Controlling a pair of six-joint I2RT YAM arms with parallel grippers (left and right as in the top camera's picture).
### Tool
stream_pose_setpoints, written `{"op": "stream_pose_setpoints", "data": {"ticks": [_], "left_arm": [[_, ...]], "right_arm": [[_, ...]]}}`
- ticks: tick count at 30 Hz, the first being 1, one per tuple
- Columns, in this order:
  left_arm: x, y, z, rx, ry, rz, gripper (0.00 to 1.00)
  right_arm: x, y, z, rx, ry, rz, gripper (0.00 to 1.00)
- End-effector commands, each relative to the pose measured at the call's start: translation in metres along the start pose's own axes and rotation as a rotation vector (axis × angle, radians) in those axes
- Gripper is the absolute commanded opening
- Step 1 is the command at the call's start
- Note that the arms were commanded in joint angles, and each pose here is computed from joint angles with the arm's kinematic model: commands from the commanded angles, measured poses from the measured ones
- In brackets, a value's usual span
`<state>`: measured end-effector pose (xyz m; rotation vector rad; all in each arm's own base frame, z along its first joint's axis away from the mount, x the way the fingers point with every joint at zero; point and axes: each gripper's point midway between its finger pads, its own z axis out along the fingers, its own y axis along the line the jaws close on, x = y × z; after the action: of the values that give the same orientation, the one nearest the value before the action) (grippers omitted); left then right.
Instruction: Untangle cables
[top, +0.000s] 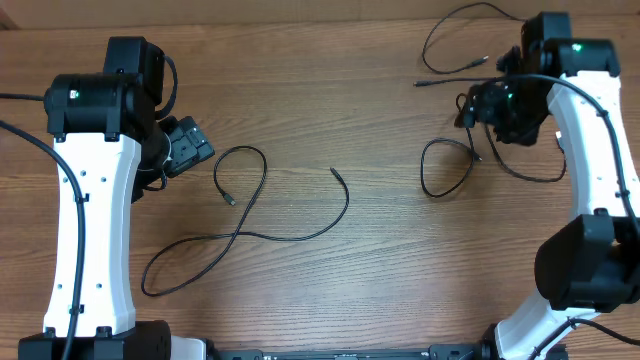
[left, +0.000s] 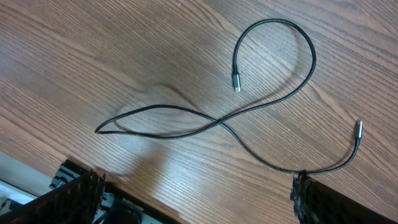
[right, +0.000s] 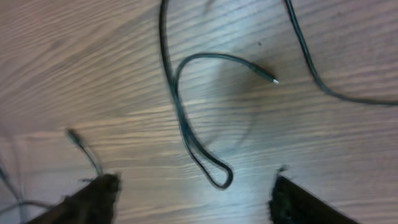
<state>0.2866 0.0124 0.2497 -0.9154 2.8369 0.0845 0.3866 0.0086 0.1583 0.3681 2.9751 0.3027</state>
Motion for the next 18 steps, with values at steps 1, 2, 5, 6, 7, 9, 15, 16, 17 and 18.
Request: {"op": "stream_pose_setpoints", "data": {"ticks": [1, 2, 5, 6, 7, 9, 15, 16, 17, 18], "left_arm": [[0.0, 0.0, 0.002, -0.002, 0.005, 0.006, 1.0], [0.0, 0.0, 0.002, -0.001, 0.005, 0.006, 1.0], [0.0, 0.0, 0.002, -0.002, 0.004, 0.006, 1.0], [0.0, 0.0, 0.002, -0.001, 0.005, 0.006, 1.0], [0.0, 0.0, 0.002, -0.002, 0.005, 0.006, 1.0], [0.0, 0.0, 0.002, -0.001, 0.005, 0.006, 1.0], [0.0, 0.0, 0.002, -0.001, 0.005, 0.006, 0.99], [0.0, 0.0, 0.002, -0.001, 0.005, 0.006, 0.99], [0.0, 0.0, 0.002, -0.002, 0.004, 0.006, 1.0], [0.0, 0.0, 0.002, -0.001, 0.005, 0.006, 1.0]], "right_arm": [[0.001, -0.002, 0.006, 0.017, -0.02, -0.005, 0.66], [0.001, -0.003, 0.01, 0.017, -0.022, -0.005, 0.61], [0.002, -0.005, 0.021, 0.017, -0.019, -0.005, 0.47], [0.003, -0.005, 0.024, 0.018, -0.015, -0.006, 0.43], [0.003, -0.006, 0.026, 0.018, -0.015, -0.005, 0.4], [0.004, -0.007, 0.031, 0.017, -0.016, -0.006, 0.4], [0.004, -0.006, 0.041, 0.001, -0.02, -0.008, 0.31], [0.004, -0.005, 0.042, -0.004, -0.02, -0.008, 0.28], [0.003, -0.003, 0.042, -0.018, -0.02, -0.009, 0.21], [0.003, -0.001, 0.042, -0.026, -0.022, -0.009, 0.17]]}}
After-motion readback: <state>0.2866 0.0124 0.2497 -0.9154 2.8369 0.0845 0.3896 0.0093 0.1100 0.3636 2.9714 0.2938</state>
